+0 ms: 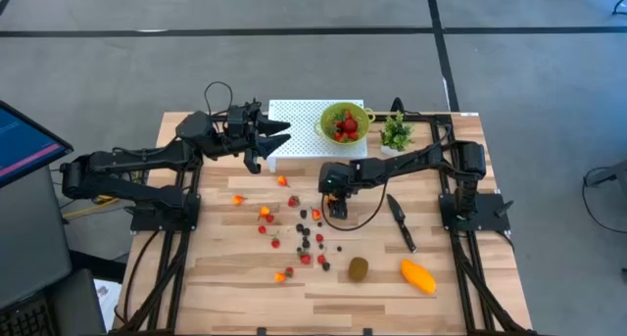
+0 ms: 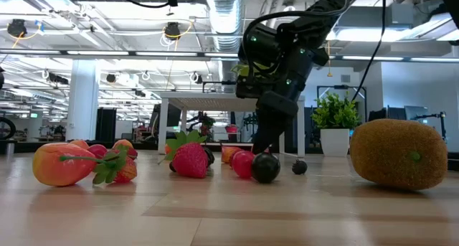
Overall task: Pick & Place Fruit
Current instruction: Put the yellow pear into the green strainer bowl
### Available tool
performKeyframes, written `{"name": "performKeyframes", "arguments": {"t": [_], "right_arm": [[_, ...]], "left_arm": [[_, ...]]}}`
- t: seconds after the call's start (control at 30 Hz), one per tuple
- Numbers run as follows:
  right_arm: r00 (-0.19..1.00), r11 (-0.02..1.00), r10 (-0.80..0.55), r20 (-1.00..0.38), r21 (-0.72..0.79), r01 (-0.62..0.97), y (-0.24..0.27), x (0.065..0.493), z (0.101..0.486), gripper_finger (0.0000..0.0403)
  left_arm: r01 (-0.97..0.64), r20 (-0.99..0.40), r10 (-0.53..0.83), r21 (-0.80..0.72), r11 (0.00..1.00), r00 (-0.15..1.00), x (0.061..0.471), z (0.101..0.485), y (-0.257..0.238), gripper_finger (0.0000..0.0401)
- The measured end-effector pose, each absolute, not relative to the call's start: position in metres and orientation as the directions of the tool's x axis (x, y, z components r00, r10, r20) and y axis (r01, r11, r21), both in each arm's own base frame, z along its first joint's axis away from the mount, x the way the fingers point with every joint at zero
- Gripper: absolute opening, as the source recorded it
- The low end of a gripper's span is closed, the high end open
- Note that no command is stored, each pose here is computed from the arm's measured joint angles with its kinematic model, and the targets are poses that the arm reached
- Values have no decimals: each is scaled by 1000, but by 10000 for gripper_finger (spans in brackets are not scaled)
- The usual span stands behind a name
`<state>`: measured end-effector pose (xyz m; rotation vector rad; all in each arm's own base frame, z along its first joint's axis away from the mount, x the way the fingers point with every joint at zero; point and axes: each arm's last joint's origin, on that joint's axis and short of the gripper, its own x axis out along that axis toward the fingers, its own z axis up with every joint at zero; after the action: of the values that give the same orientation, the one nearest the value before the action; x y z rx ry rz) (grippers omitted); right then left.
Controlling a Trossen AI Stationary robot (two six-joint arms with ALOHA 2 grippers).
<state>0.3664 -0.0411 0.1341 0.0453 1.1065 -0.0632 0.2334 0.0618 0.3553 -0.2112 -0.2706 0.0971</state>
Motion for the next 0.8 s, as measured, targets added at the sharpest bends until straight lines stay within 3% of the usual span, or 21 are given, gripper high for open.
{"name": "performKeyframes", "arguments": {"t": [0.43, 0.8], "right_arm": [[419, 995, -21, -908, 20, 94, -40, 364, 133, 124], [419, 995, -21, -908, 20, 94, -40, 364, 133, 104]], "left_arm": [[-67, 255, 123, -220, 973, 959, 233, 355, 62, 159], [-67, 255, 123, -220, 973, 959, 233, 355, 62, 159]]}}
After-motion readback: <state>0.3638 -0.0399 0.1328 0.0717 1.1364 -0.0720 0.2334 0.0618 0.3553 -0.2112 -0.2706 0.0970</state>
